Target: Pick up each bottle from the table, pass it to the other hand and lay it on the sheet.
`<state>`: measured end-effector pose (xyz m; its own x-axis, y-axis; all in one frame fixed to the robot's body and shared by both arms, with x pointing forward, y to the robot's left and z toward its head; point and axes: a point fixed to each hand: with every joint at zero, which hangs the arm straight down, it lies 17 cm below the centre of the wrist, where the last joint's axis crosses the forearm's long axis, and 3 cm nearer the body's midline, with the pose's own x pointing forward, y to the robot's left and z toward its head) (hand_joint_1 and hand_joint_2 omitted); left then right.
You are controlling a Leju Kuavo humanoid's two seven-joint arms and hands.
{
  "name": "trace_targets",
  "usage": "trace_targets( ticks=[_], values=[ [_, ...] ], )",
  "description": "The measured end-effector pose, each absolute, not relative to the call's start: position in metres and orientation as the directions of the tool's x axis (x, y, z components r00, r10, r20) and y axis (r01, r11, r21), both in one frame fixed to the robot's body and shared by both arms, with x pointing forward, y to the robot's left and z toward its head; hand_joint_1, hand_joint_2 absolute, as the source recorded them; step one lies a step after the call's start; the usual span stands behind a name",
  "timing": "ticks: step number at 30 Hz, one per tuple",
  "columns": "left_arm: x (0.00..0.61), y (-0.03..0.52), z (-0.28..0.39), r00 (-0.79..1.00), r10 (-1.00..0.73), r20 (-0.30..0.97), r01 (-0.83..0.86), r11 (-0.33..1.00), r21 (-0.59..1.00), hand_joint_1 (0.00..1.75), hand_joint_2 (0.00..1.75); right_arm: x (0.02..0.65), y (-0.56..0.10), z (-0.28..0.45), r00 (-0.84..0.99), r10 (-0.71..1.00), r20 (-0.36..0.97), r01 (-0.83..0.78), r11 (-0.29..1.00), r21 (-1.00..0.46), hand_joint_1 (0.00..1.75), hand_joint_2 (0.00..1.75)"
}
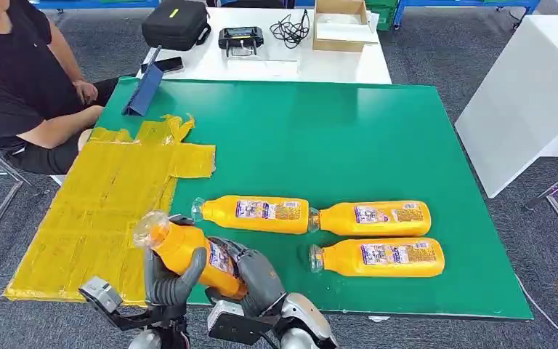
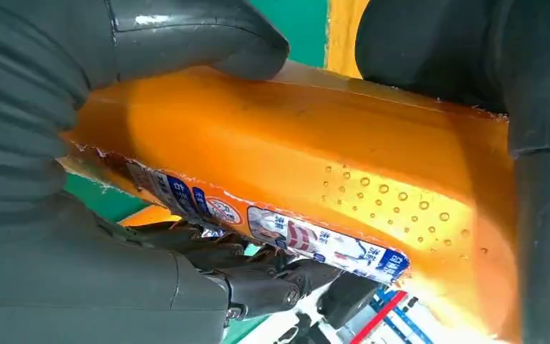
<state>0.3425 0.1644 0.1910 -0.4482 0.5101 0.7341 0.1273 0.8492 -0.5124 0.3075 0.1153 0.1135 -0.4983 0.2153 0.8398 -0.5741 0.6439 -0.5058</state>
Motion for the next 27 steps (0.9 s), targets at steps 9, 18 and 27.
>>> trace_targets(
  ticks=[9,18,27],
  values=[
    [0.346,0.161,0.201,-0.496,0.376,0.783,0.089,0.919,-0.385,1.75,1.75,0.322,0.100,0.135,-0.550,0.253,0.796,-0.450,0.713,-0.538,0.00,1.75],
    [0.356,0.177,0.261,-0.624,-0.393,0.675,-0.340,0.915,0.219,1.75,1.75,0.362,0.044,0.185,-0.588,0.321,0.743,-0.246,0.804,-0.542,0.00,0.00],
    [0.349,0.173,0.284,-0.524,-0.792,0.312,-0.621,0.607,0.497,1.75,1.75,0.372,0.005,0.199,-0.602,0.330,0.727,-0.181,0.831,-0.526,0.00,0.00]
  ],
)
